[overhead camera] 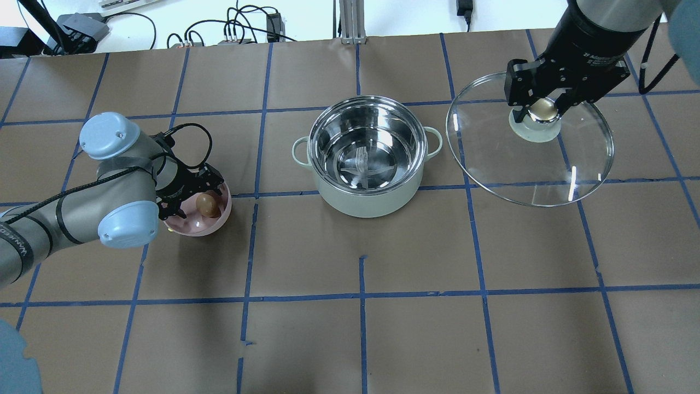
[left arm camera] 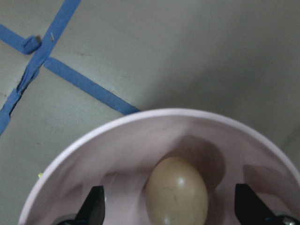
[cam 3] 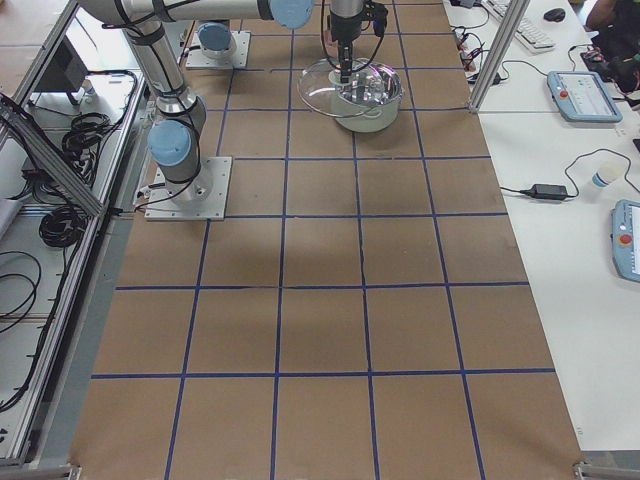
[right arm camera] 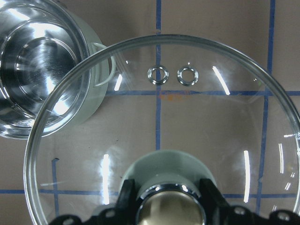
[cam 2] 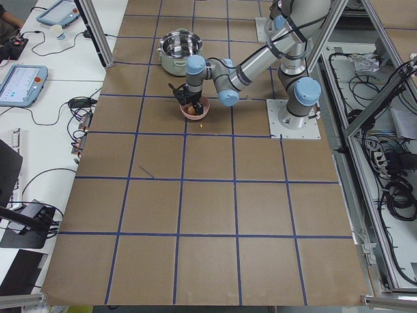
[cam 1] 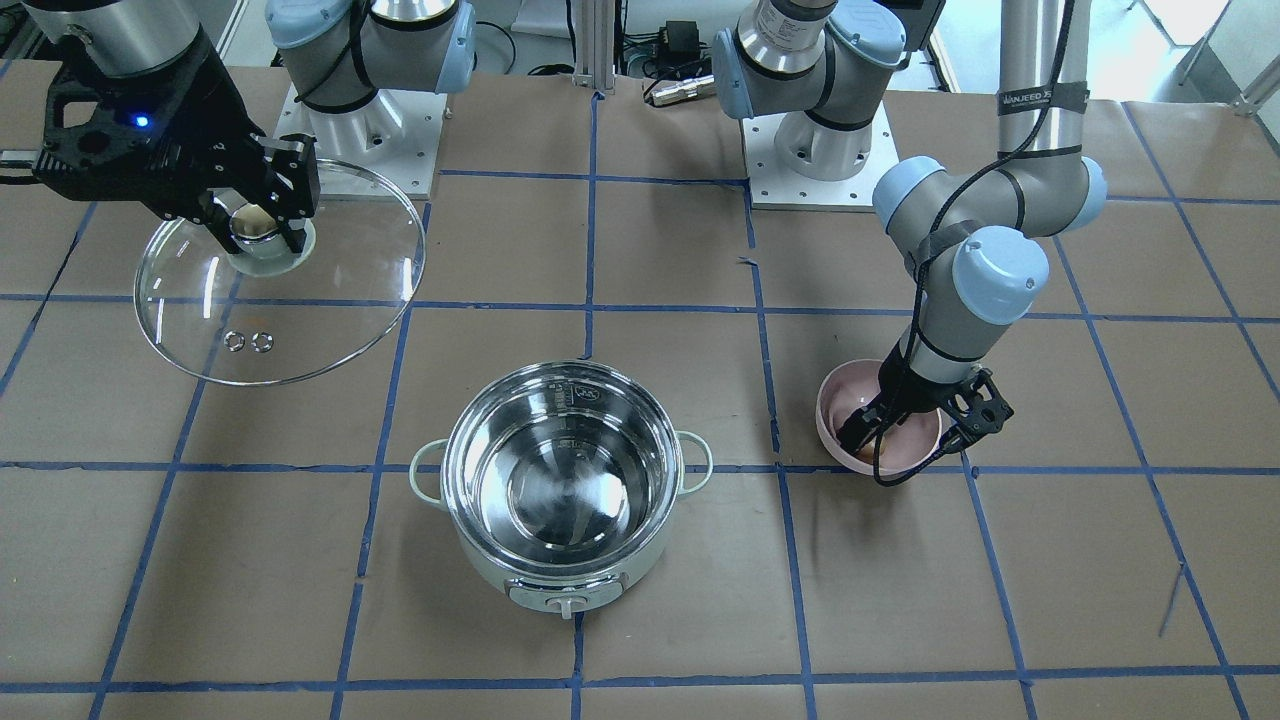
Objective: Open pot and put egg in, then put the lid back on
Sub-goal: 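Lower the left gripper into the pink bowl and close on the egg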
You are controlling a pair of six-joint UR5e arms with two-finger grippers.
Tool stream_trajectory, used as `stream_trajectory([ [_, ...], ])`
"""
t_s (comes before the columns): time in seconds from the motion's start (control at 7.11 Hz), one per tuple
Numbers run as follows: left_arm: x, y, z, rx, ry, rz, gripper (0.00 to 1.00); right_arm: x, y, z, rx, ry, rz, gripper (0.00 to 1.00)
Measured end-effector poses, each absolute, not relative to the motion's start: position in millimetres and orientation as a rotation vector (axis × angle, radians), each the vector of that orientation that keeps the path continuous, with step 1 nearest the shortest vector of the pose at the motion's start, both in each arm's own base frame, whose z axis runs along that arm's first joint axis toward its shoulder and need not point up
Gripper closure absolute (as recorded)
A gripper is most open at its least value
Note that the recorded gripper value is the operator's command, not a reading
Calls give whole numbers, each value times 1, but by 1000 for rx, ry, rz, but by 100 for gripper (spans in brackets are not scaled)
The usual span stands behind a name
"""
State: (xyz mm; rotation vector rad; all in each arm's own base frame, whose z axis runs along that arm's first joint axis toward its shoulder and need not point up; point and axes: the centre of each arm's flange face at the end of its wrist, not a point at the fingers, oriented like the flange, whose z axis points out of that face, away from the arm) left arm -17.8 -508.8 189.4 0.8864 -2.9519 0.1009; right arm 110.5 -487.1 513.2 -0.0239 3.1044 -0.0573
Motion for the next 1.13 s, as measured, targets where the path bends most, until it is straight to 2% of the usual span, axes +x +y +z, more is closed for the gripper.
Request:
stream_trajectory([
  [0.14, -18, -509, 189, 886, -2951, 99, 35, 110, -487, 513, -23, 3104, -56, 97],
  [0.28, -18, -509, 189, 886, -2950, 97, 40, 110, -487, 513, -22, 3103, -55, 97],
  [0.42, -18, -509, 189, 886, -2950, 96, 41, 110, -487, 513, -22, 3103, -55, 97],
  [0.56, -18, -508, 189, 887, -2949, 96, 47, 110, -488, 513, -22, 3102, -56, 97],
  [0.7, -18, -508, 189, 886, -2949, 96, 59, 110, -488, 512, -22, 3102, -56, 97],
  [0.84, -18, -508, 188, 886, -2949, 94, 78, 111, -488, 513, -24, 3098, -60, 97],
  [0.99, -18, -508, 188, 886, -2950, 92, 89, 114, -489, 514, -29, 3091, -66, 97],
  [1.13, -18, -508, 188, 886, -2952, 92, 91, 115, -490, 513, -30, 3087, -69, 97],
])
